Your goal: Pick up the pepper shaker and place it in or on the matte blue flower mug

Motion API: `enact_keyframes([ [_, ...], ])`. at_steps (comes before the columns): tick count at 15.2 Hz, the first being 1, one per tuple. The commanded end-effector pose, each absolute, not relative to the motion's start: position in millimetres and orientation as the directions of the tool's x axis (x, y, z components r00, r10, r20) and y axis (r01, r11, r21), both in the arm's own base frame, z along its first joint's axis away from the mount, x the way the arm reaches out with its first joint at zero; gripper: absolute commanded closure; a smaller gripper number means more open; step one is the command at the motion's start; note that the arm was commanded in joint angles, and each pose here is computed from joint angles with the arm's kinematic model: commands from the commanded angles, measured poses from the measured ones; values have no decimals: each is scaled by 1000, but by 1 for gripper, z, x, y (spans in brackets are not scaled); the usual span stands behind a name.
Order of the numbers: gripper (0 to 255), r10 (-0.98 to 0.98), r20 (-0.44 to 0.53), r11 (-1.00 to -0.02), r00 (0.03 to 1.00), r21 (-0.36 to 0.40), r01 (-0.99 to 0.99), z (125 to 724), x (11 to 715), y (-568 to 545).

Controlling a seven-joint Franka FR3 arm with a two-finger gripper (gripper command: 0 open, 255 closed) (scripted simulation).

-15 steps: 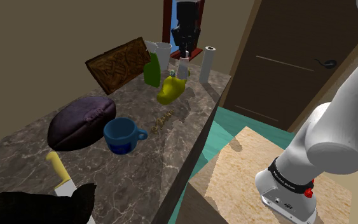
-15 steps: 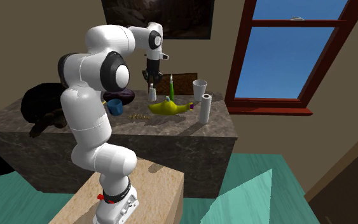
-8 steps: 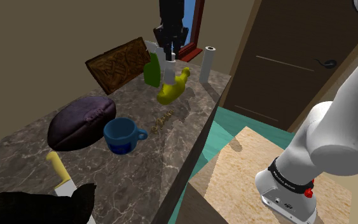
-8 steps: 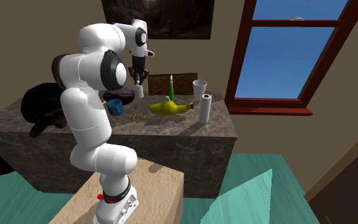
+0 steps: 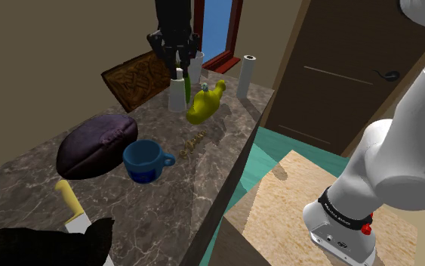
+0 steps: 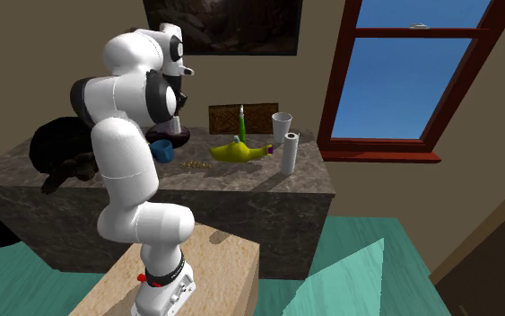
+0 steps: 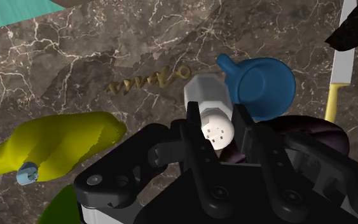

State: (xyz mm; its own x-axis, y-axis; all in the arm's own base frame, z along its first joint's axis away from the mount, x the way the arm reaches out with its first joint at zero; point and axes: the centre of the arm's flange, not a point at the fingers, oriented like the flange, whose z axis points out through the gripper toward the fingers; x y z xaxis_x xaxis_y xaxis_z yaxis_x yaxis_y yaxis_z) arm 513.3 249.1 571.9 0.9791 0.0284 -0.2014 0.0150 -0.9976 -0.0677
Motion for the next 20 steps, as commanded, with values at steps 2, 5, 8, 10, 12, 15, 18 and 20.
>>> enact_keyframes([
  [2, 255, 27, -202, -998, 979, -68, 13, 577, 506, 289],
  [5, 255, 27, -202, -998, 979, -68, 13, 582, 499, 328],
  [8, 255, 27, -202, -998, 979, -68, 13, 585, 493, 363],
  [10, 255, 27, -202, -998, 979, -68, 13, 575, 493, 363],
  [12, 255, 27, -202, -998, 979, -68, 13, 564, 493, 363],
  [15, 255, 27, -202, -998, 979, -68, 13, 548, 493, 363],
  [18, 255, 27, -202, -998, 979, -68, 13, 533, 493, 363],
  [20, 255, 27, -202, -998, 979, -68, 13, 522, 493, 363],
])
